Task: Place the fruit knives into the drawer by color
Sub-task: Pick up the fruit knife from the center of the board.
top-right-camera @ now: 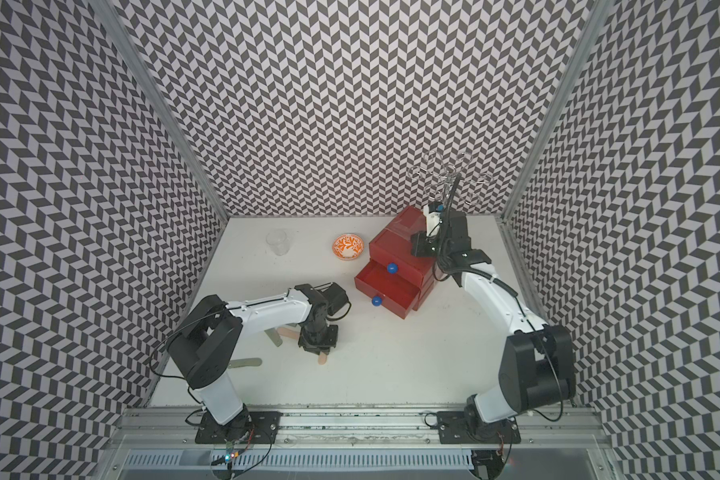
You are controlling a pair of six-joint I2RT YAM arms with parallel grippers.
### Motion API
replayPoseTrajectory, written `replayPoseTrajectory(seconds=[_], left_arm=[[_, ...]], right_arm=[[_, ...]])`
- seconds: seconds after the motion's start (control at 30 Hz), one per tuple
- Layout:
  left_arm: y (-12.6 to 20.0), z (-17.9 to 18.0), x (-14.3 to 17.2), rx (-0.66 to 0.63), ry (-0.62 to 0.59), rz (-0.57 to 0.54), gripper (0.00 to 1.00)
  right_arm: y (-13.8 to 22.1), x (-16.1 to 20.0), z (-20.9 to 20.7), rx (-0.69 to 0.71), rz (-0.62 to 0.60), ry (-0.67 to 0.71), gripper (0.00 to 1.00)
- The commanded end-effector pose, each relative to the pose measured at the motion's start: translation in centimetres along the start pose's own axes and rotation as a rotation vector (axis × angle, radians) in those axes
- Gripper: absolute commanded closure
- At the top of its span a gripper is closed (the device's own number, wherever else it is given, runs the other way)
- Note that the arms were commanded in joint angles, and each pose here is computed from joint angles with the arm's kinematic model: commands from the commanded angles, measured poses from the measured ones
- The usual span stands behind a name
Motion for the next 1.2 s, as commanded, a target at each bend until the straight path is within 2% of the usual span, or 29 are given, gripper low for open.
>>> replayPoseTrajectory(seconds=[0.0, 0.43, 0.9, 1.17], left_arm=[[0.8, 0.5, -0.6, -0.007, 0.0, -0.034, 0.83], [3.9, 0.4, -1.4, 0.055, 0.015, -0.093, 0.83], [11.4, -1.3, -3.0, 0.224, 0.03, -0.222, 0.83], [16.0, -3.3, -3.8, 0.371, 0.03, -0.302, 0.83]], right_arm=[[-1.3, 8.9, -1.7, 0.057, 0.346, -0.099, 0.99], [-1.3, 8.7, -1.8, 0.062, 0.347, -0.099, 0.99], [-1.1, 8.6, -1.8, 0.072, 0.355, -0.101, 0.99], [-1.1, 8.4, -1.9, 0.079, 0.356, -0.104, 0.99]])
Point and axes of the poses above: each gripper's point midway between its finger pads, its own y axis back along the fingers, its own z axis along the line the jaws close on, x = y × z, the point moved 4 cm from there along y, back along the fingers, and after that the axes turned 8 degrees about y, right-handed, at the moved point
